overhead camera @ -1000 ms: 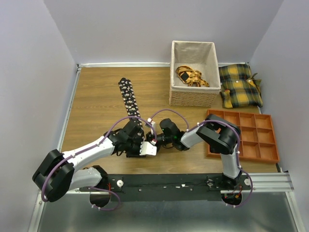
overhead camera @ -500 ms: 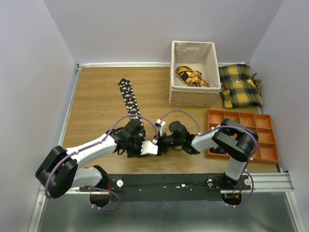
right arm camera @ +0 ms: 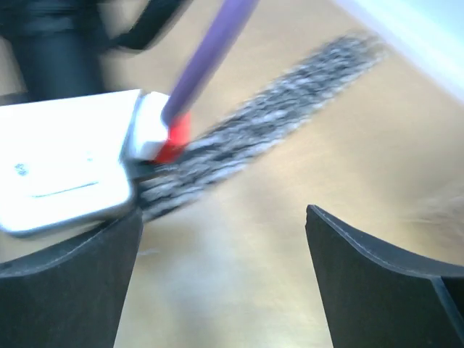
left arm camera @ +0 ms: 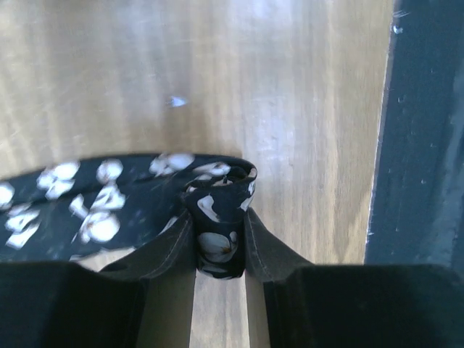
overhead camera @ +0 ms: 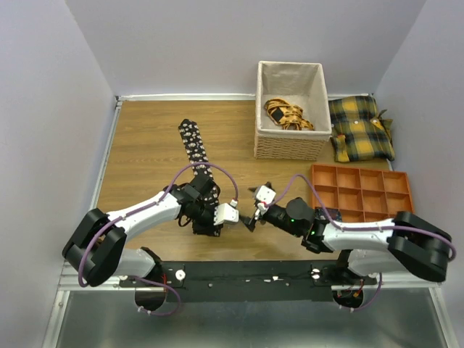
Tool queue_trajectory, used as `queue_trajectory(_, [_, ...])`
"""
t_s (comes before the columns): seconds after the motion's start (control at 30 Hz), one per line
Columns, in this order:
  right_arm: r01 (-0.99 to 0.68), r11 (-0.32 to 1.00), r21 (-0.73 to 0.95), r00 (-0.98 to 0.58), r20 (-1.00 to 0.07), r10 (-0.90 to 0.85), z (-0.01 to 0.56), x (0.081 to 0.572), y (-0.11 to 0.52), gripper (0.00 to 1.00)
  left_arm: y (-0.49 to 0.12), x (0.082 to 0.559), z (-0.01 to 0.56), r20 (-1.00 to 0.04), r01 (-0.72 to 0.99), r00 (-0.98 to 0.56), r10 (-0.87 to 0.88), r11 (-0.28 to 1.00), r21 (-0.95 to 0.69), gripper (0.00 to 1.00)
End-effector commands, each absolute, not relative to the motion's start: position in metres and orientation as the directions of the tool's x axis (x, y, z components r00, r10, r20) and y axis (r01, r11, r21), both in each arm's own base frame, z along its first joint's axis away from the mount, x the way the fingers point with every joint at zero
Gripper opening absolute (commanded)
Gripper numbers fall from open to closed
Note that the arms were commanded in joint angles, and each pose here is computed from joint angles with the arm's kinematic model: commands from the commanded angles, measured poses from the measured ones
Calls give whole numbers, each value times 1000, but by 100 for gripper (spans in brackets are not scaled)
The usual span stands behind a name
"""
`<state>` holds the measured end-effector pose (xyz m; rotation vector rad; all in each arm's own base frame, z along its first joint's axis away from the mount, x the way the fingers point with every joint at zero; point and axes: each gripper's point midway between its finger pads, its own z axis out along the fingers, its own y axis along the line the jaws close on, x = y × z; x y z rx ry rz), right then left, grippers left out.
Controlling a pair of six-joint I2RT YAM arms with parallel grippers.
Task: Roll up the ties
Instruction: Roll the tie at the center of the board.
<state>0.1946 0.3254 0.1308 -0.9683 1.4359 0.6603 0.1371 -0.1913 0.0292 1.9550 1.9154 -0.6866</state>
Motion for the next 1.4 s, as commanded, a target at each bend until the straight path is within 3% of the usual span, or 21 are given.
queue_trajectory(0.0, [-358,884,-300,323,-928,-184,234,268,240,100,-206,148,41,-577,992,-92,812,28,-119,25])
queue_trajectory(0.07, [-441,875,-200,332,-942,-48,239,258,244,100,-212,153,47,-591,989,-136,795,73,-130,25])
queue_trajectory(0.13, [-520,833,-191,303,-953,-29,234,251,257,100,-216,155,50,-592,985,-158,790,87,-147,25])
queue_trajectory(0.27, [-764,573,-296,284,-952,-112,189,202,283,99,-212,147,41,-574,986,-116,811,26,-163,25])
queue_trajectory(0.33, [-829,475,-296,261,-955,-140,169,182,285,96,-207,147,31,-559,984,-119,820,21,-178,25])
queue_trajectory(0.37, [-875,419,-241,173,-966,-195,144,169,283,95,-206,150,32,-589,981,-125,798,9,-195,25])
queue_trajectory(0.43, [-897,399,-191,126,-975,-183,135,158,278,95,-208,148,32,-616,970,-138,775,-21,-243,25])
queue_trajectory(0.5, [-943,288,-169,119,-976,-182,122,137,285,95,-209,144,29,-618,957,-141,774,-53,-285,25])
queue_trajectory(0.6, [-960,271,-64,21,-987,-157,117,134,299,95,-210,138,33,-621,941,-121,775,-110,-321,25])
queue_trajectory(0.63, [-972,231,-36,-14,-978,-210,95,128,305,100,-210,136,32,-615,931,-127,779,-121,-345,25])
queue_trajectory(0.7, [-983,184,-23,-12,-982,-187,94,114,324,100,-205,131,34,-600,915,-139,788,-130,-383,25])
queue_trajectory(0.73, [-987,162,-11,-31,-968,-249,67,109,329,100,-204,130,32,-595,912,-136,792,-134,-388,25])
queue_trajectory(0.97, [-984,172,-42,22,-993,-117,69,112,377,99,-195,129,30,-572,911,-136,809,-125,-394,25])
queue_trajectory(1.17, [-954,270,-132,85,-980,-181,55,126,389,99,-194,130,31,-576,913,-137,806,-123,-389,25])
queue_trajectory(1.37, [-947,258,-189,127,-963,-239,45,130,392,94,-194,131,31,-579,916,-137,803,-120,-382,25])
